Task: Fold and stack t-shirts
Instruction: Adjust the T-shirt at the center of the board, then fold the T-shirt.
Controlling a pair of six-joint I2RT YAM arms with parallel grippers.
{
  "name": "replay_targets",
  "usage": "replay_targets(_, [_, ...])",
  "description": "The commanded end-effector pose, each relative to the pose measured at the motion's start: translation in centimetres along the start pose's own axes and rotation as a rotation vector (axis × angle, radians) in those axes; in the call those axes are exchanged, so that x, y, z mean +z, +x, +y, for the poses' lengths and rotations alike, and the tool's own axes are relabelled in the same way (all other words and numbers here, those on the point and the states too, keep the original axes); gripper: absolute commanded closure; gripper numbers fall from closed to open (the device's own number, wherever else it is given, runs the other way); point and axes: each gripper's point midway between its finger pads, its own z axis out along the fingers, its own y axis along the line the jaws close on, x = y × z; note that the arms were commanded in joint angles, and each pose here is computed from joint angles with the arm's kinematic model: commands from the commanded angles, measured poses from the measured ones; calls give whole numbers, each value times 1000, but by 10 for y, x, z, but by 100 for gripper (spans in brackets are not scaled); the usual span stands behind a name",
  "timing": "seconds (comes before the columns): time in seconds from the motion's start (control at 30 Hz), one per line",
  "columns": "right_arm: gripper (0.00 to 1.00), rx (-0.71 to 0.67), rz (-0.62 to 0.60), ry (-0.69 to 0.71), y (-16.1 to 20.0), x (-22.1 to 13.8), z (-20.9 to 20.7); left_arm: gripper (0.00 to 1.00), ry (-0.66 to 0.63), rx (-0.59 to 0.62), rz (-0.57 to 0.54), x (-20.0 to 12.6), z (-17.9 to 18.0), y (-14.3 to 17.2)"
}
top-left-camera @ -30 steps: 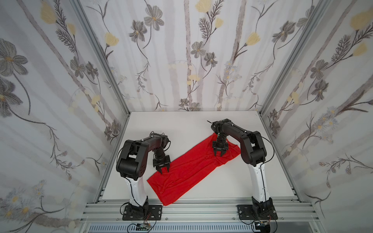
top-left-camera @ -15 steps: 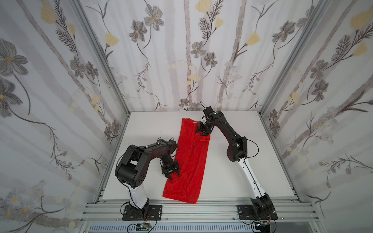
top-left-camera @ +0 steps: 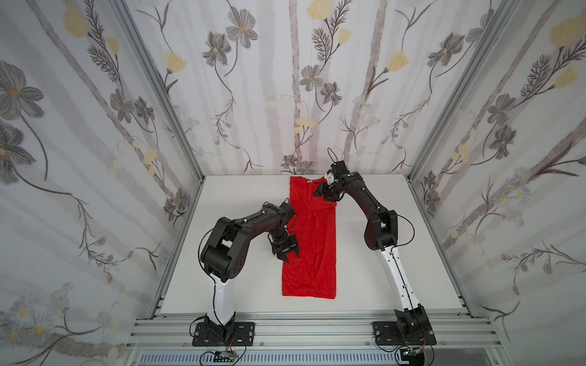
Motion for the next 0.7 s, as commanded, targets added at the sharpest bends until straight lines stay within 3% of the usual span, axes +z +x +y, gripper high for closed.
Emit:
replay_targets(0.0, [38, -105, -50, -2, -9, -63, 30, 48, -23, 43, -100, -25, -1, -2])
replay_targets(0.2, [36, -134, -16, 84, 28, -128, 35, 44, -46, 91, -208, -58, 5, 9])
replay_targets(0.37, [39, -80, 89, 303, 122, -163, -12, 44, -89, 95, -234, -48, 37, 23])
replay_targets(0.5, [40, 10, 169, 298, 206, -170, -28, 44, -24, 123, -230, -36, 44, 36])
replay_targets(0.67, [41, 128, 130, 288, 278, -181, -34, 46, 28, 145, -204, -19, 54, 49])
